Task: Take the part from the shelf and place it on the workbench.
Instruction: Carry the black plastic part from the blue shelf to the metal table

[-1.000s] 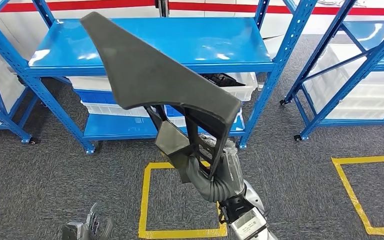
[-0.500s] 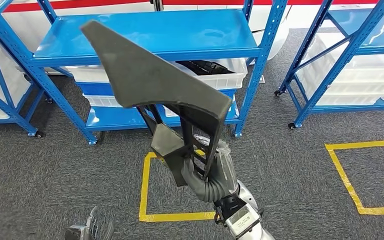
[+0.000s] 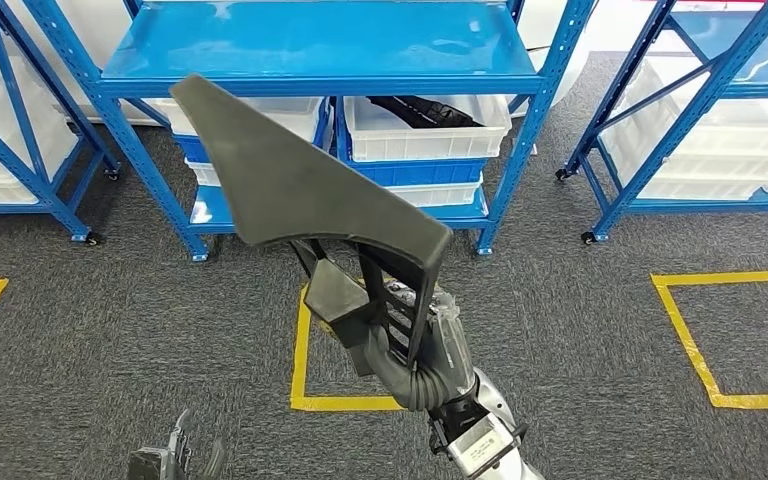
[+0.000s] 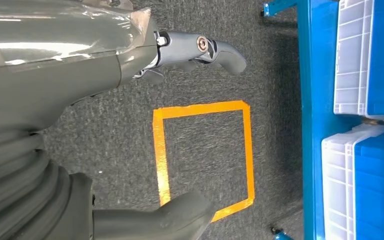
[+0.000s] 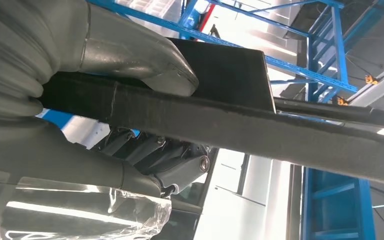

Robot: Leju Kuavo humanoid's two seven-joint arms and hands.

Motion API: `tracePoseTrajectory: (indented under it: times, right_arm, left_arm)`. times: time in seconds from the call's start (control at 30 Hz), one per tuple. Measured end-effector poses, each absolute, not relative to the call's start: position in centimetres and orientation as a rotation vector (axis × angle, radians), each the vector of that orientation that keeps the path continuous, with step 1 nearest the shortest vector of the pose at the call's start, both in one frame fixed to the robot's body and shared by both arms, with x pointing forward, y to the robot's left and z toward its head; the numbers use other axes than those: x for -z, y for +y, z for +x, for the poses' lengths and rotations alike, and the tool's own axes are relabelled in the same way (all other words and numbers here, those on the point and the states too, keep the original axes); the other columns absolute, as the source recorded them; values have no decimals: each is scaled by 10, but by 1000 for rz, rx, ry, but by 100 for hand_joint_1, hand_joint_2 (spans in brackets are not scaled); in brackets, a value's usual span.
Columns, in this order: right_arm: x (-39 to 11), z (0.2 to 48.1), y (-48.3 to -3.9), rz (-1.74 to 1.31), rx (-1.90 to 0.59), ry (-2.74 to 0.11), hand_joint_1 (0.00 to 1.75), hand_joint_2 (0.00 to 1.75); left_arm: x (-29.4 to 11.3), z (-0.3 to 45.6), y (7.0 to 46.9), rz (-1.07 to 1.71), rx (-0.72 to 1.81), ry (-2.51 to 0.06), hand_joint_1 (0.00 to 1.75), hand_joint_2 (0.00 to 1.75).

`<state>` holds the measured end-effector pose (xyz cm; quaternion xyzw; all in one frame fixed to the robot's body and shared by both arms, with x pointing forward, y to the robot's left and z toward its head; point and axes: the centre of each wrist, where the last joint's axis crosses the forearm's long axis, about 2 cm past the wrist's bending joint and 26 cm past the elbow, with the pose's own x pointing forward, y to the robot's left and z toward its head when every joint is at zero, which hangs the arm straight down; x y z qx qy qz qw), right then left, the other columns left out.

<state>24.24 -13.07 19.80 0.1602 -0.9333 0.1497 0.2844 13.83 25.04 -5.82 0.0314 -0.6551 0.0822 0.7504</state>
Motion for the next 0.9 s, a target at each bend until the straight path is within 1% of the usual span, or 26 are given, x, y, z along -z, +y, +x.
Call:
tracePoseTrajectory:
  times: [0.2, 0.67, 0.9]
  right_arm:
    - [-197, 242, -129, 413, -405, -2501, 175, 175]
    - [-184, 235, -126, 414, -427, -2479, 175, 175]
    - [-179, 233, -126, 418, -441, -2470, 175, 175]
  left_arm:
    - [56, 142, 250, 81, -175, -1447, 0, 175]
    - [58, 132, 259, 148, -165, -1430, 0, 175]
    - [66, 125, 268, 166, -150, -1386, 0, 175]
